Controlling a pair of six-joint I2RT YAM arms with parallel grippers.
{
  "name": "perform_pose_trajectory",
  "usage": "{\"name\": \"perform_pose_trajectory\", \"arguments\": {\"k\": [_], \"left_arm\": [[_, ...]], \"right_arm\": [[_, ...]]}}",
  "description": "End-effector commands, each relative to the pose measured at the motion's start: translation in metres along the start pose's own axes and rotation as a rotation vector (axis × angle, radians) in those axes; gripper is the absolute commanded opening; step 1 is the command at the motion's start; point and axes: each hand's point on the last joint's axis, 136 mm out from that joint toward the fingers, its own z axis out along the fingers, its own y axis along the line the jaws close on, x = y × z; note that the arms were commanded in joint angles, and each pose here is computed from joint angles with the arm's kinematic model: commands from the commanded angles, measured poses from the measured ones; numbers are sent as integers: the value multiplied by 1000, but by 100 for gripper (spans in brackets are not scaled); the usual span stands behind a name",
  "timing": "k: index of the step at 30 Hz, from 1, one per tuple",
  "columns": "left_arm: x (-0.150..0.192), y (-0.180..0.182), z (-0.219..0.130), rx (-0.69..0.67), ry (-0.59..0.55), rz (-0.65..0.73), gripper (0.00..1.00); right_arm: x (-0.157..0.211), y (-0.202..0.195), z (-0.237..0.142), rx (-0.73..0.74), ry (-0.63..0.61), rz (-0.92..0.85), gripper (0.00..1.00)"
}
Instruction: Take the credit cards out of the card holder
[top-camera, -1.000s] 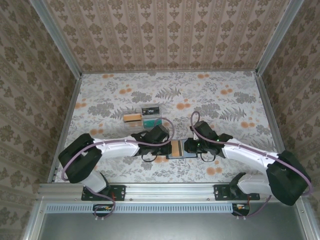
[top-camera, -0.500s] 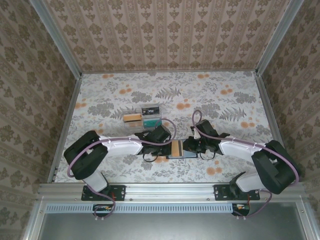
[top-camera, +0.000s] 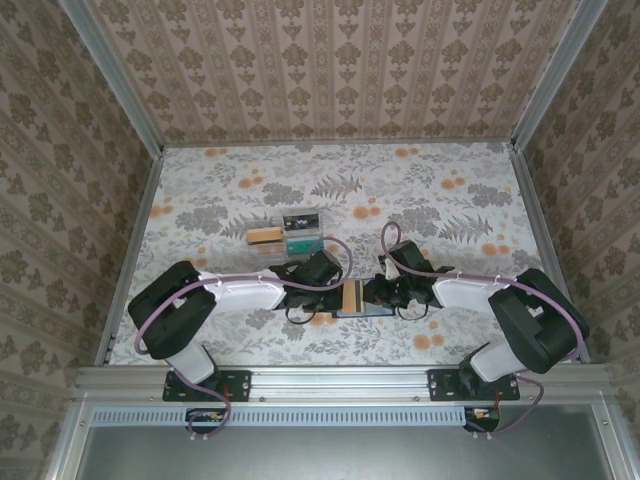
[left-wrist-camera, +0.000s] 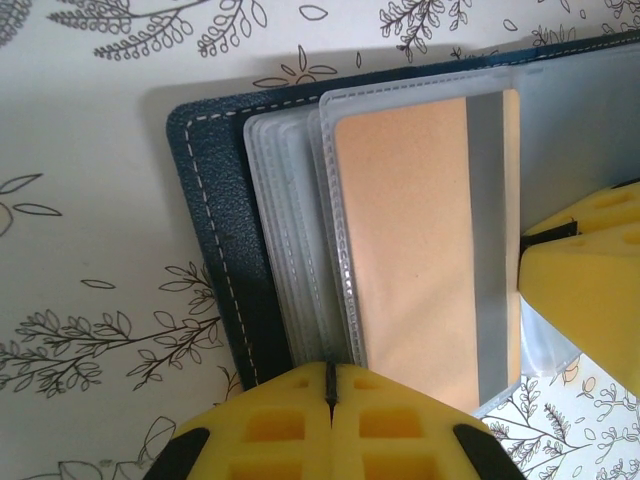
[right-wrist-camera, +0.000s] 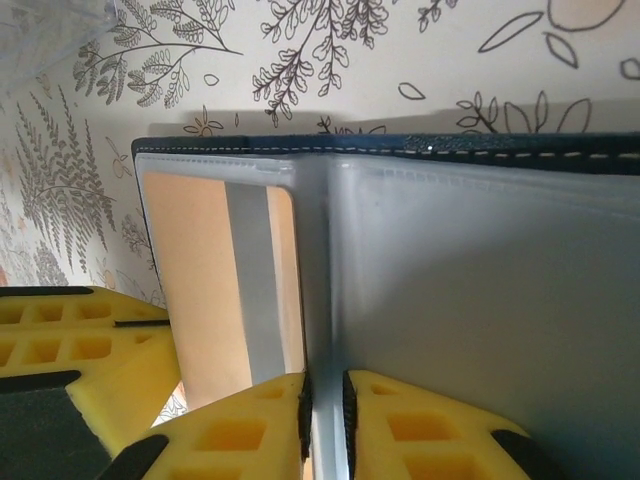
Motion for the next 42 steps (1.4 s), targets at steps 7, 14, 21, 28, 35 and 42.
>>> {"name": "perform_pose_trajectory", "arguments": {"k": [7,14,21,28,35,42], "left_arm": [[5,8,4,-33,19,-12,3],[6,8,4,-35,22,-13,2],[8,14,2,-51,21,-29,0],[10,17,4,-58,24,-39,0],[9,14,3,-52,26,-33,0],[9,14,3,-52,30,-33,0]], "right_arm": [[6,4,4,-48,28,18,17],[6,-1,1,-34,20,23,1],[5,-12,-13,-13,-4,34,0],[7,-19,-16,-12,1,46,0],[-2,0,-16,-104,-21,27,17],[-7,7,-16,-121,-21,11,22]]}}
